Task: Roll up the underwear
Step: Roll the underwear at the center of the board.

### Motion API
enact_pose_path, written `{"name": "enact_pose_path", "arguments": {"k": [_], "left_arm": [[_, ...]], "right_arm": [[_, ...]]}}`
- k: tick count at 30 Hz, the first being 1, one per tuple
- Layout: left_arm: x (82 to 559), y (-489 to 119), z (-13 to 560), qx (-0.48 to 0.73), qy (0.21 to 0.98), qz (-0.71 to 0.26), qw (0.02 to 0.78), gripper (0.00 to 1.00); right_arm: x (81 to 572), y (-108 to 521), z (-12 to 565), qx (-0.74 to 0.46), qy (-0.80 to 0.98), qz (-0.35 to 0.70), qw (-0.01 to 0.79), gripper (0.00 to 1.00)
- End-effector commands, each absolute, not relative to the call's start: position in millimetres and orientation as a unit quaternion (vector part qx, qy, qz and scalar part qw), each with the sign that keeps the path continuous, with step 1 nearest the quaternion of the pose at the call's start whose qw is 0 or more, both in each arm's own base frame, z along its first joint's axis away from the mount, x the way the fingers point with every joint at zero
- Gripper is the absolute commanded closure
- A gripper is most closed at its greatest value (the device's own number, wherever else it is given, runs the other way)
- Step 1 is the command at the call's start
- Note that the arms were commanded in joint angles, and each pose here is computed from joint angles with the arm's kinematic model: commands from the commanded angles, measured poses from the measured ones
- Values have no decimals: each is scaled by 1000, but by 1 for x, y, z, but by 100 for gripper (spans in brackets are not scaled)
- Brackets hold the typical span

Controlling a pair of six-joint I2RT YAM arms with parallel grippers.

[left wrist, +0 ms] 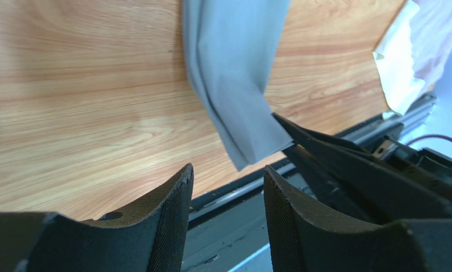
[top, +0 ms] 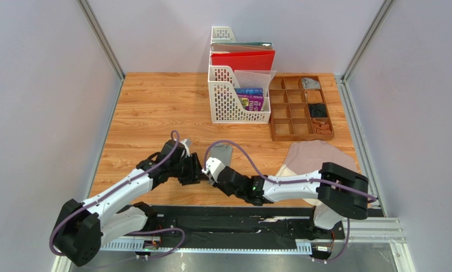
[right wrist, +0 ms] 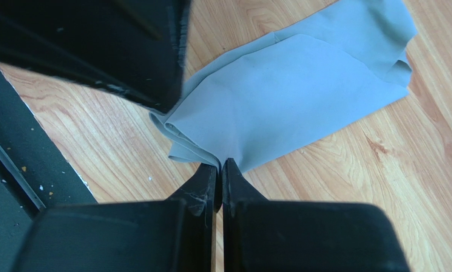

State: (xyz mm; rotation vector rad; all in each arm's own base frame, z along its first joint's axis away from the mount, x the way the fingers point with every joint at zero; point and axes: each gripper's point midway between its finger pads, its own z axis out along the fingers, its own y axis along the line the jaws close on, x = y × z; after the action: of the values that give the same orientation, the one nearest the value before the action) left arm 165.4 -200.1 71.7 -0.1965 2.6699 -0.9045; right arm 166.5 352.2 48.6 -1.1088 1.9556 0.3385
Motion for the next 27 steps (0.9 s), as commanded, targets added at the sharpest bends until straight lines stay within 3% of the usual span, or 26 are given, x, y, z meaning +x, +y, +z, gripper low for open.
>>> {"name": "enact_pose_path", "arguments": {"k": [1,18,27], "left_arm": [[174,-186,70,-77,935,-288,192,46],[201,-165,75,-15,927,-231,295,48],[224,-185,74,24,910,-235,342,47]], "right_arm": [[172,367,65,-445,781,185,396,100],[218,369,64,-405,833,227,301,100],[246,364,56,-382,853,250,254,100]]}}
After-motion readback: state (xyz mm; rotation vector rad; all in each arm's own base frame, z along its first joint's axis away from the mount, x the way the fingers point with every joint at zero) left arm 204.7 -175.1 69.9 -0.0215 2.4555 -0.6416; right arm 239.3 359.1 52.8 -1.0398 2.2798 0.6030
